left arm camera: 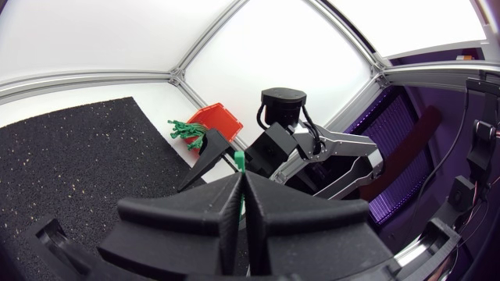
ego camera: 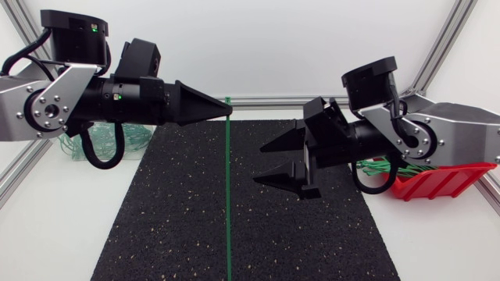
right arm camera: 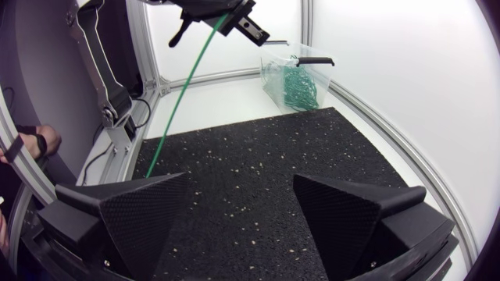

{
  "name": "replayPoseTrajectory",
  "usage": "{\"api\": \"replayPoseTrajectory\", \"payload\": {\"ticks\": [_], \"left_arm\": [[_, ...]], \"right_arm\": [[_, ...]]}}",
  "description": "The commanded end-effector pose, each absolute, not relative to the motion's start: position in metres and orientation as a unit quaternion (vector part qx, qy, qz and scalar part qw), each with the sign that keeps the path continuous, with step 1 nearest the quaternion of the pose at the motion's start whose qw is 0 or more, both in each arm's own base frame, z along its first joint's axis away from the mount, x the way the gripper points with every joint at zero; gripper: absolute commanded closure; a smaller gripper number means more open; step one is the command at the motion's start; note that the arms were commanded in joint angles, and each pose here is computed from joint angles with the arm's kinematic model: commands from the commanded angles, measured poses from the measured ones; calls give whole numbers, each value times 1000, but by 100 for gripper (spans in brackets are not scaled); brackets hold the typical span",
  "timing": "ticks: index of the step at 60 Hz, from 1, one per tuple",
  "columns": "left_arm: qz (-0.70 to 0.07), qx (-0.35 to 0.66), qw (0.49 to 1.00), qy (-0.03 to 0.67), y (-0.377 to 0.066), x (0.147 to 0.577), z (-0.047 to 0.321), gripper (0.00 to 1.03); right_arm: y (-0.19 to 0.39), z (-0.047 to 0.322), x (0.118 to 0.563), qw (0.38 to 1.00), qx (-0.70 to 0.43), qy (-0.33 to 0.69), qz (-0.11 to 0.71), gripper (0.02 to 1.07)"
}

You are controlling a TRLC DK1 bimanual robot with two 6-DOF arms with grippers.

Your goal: Take a green cable tie from the red box, thread the tail through the head to close it, then place it in the transparent bin on the left.

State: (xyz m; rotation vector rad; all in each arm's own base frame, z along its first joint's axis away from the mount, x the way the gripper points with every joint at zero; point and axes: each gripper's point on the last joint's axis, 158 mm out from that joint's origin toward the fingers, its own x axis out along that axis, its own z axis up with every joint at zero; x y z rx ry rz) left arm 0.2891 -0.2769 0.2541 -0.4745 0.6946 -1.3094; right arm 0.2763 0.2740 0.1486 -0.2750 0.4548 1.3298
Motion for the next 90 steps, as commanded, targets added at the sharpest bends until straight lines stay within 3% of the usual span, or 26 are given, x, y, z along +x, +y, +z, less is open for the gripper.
{"api": "replayPoseTrajectory", "payload": {"ticks": [1,8,16,35,52,62,79,90], "left_arm": [[-602,-206,708,306,-282,292,260,99],[-601,-207,708,308,-281,296,256,99],[-599,-208,707,314,-281,299,248,99],[-595,-213,703,326,-283,305,239,99],[-593,-215,702,330,-282,305,235,99],[-591,-217,702,333,-281,304,232,99],[-594,-221,697,336,-280,302,234,99],[-594,-224,693,342,-281,300,230,99]], "right_arm": [[276,138,286,755,-185,196,597,5],[262,115,311,779,-266,219,524,5],[257,105,320,784,-290,236,495,5],[257,85,309,735,-355,210,538,5],[259,102,333,734,-463,36,496,5],[264,121,334,688,-533,-93,484,5],[261,127,337,625,-612,-168,454,5],[271,144,317,607,-616,-257,432,5]]}}
